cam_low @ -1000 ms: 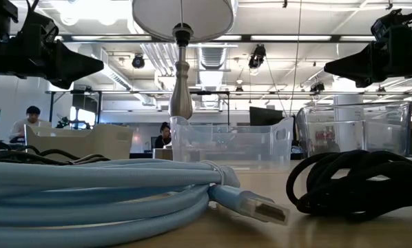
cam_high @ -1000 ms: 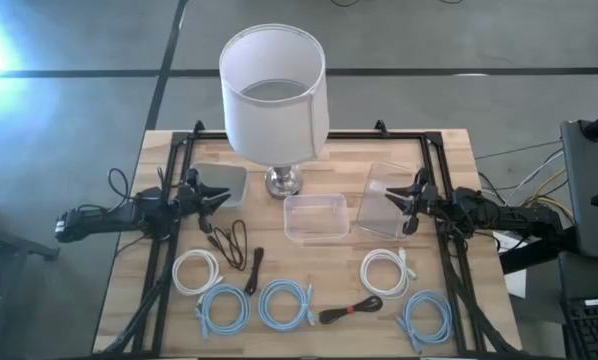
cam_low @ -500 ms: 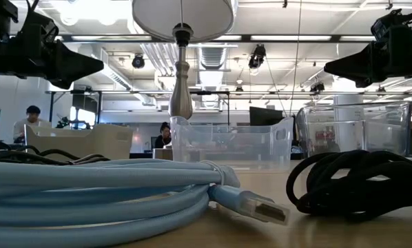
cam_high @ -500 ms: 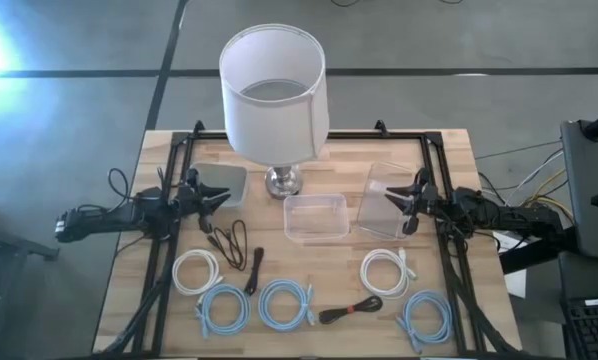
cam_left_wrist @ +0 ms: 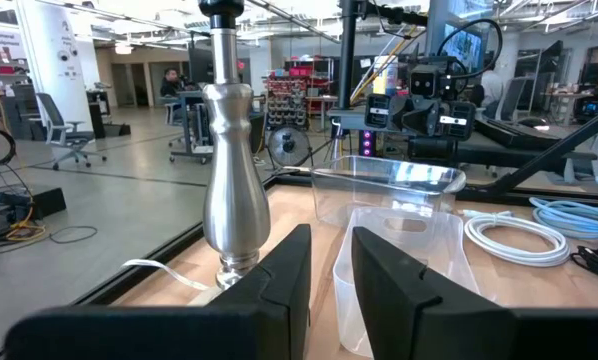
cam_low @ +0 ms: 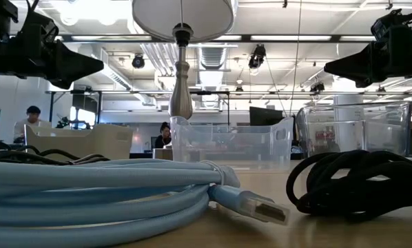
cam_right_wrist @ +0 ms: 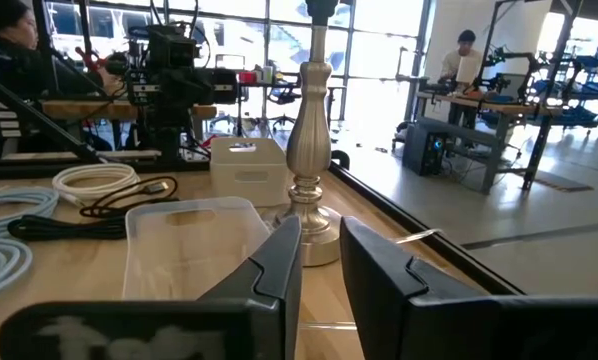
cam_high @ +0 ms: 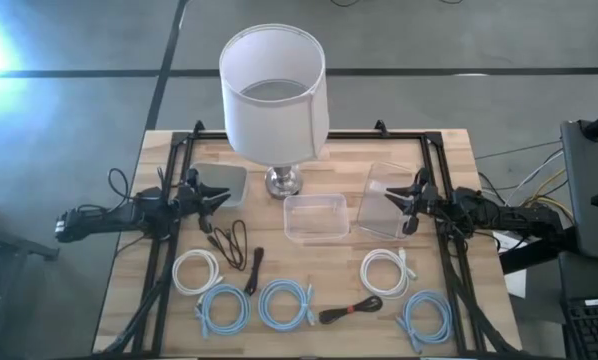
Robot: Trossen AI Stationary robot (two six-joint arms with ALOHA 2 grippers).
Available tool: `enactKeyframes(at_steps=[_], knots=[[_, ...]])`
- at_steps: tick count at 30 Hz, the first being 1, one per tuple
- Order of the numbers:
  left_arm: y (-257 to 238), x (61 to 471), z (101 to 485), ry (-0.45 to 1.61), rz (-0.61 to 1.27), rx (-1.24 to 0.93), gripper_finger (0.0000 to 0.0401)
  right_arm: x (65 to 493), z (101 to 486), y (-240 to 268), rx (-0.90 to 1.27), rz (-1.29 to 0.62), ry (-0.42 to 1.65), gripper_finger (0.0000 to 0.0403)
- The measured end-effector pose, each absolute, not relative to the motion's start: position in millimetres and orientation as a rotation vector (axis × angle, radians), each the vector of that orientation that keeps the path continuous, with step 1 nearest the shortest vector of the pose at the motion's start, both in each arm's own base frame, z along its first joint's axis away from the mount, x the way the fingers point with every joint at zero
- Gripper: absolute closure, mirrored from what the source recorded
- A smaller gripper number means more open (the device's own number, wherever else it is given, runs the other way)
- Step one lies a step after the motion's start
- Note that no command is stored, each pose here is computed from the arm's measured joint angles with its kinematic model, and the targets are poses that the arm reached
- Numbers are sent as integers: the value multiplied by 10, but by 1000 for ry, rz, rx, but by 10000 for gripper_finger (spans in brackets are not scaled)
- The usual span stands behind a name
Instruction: Pick & Place USB Port
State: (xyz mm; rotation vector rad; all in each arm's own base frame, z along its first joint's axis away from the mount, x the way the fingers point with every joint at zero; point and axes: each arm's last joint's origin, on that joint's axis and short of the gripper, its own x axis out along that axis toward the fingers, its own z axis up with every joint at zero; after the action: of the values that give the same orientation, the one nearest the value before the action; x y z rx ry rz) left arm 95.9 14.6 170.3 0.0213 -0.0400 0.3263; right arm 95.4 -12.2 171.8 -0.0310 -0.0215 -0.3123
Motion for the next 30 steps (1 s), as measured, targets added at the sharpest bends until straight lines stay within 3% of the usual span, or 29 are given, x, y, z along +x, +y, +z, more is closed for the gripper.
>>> enactKeyframes(at_steps=[13,30], knots=[[146,959,1703,-40,326,22,321,954,1717,-122,-31,-313,-21,316],[146,959,1703,-40,326,22,321,954,1718,-122,-32,-313,-22,332]])
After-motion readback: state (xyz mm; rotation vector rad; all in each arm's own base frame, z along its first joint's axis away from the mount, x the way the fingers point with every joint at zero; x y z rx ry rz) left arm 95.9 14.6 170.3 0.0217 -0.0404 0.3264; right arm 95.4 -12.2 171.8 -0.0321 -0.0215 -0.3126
